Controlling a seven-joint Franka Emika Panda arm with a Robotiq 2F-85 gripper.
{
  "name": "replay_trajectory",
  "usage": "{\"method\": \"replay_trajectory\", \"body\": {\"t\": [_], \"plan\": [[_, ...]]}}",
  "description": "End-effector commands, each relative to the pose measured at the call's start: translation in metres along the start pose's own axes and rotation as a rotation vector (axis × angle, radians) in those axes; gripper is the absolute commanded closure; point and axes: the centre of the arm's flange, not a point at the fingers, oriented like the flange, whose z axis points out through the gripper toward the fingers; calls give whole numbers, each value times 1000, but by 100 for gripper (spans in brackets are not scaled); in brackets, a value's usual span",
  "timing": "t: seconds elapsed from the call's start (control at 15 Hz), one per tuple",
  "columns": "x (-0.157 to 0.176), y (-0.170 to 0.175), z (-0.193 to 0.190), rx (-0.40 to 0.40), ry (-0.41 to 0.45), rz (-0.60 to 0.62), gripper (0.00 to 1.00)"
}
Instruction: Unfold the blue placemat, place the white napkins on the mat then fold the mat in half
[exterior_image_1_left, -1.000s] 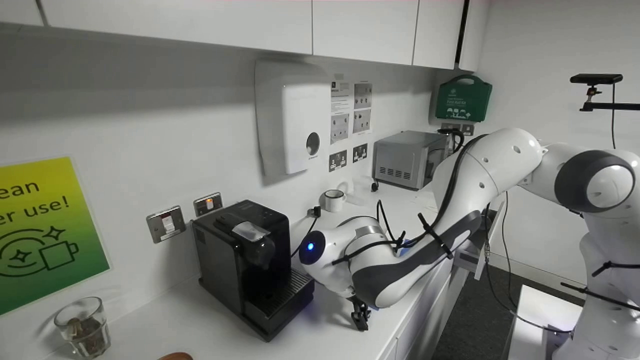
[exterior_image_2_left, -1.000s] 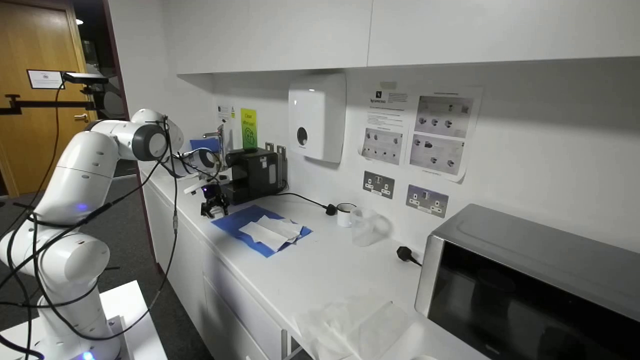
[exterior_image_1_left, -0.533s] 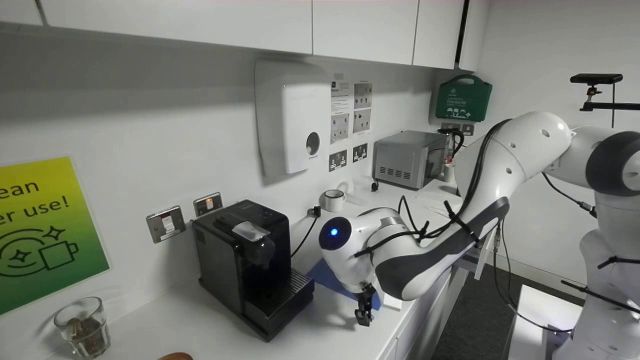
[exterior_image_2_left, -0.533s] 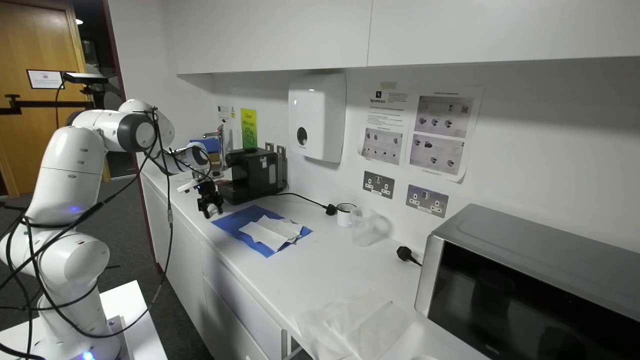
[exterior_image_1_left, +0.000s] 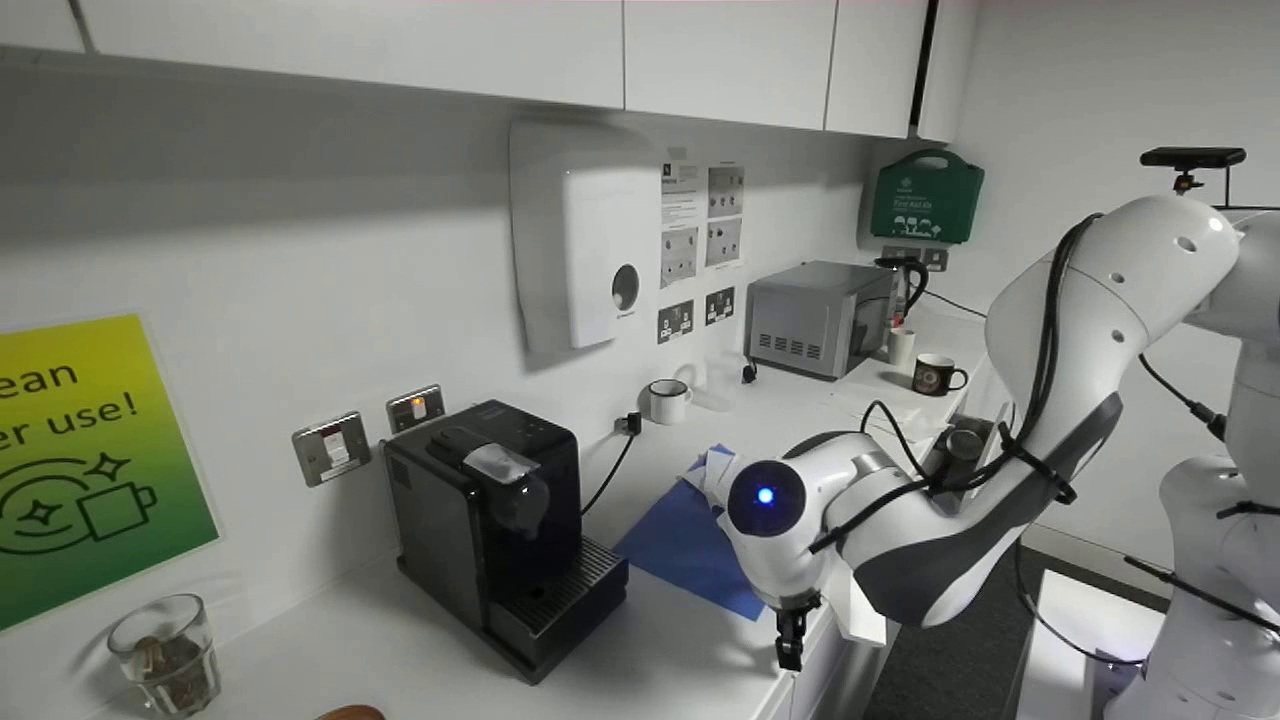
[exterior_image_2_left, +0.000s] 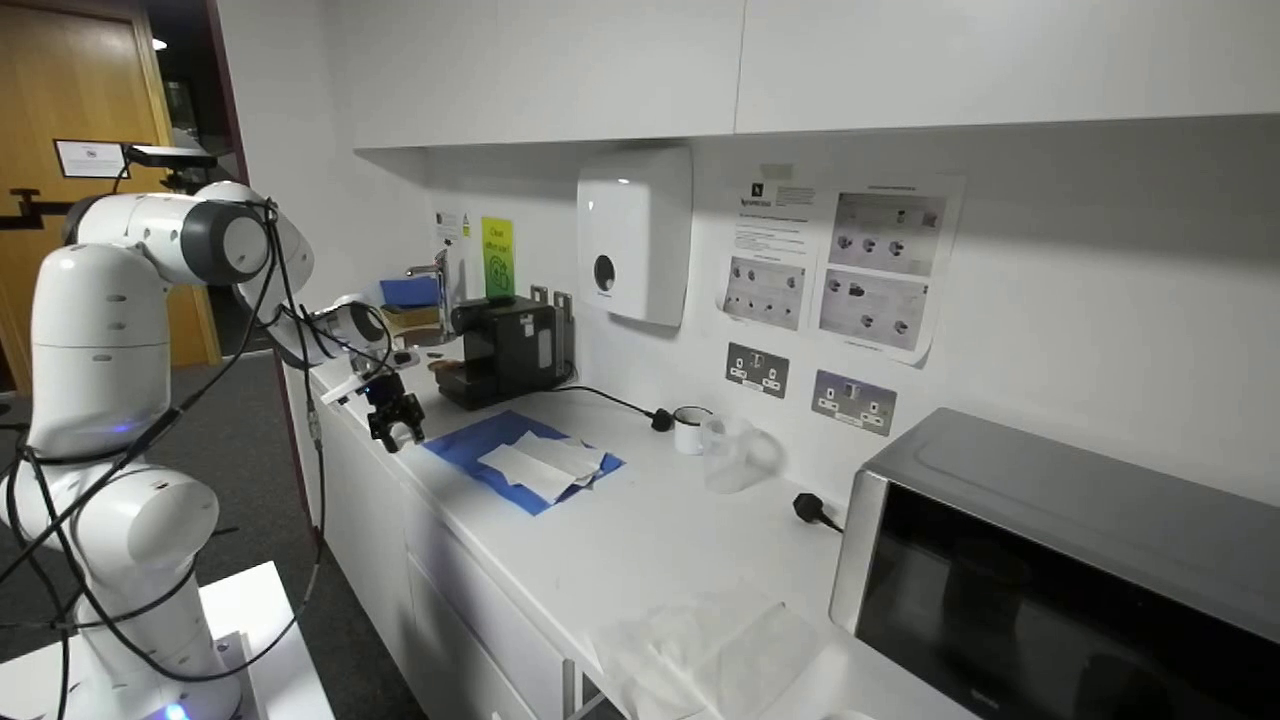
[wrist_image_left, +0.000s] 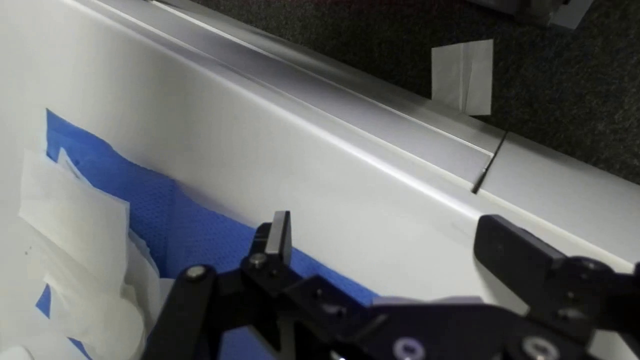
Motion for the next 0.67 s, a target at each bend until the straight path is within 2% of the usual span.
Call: {"method": "replay_trajectory", "body": {"t": [0.0,0.27,0.6], "plan": [[-13,11,20,-60,44,-89,0],[-8,18,29,-80,66,-132,0],[-1,27,31,-65,88,-169,0]]}}
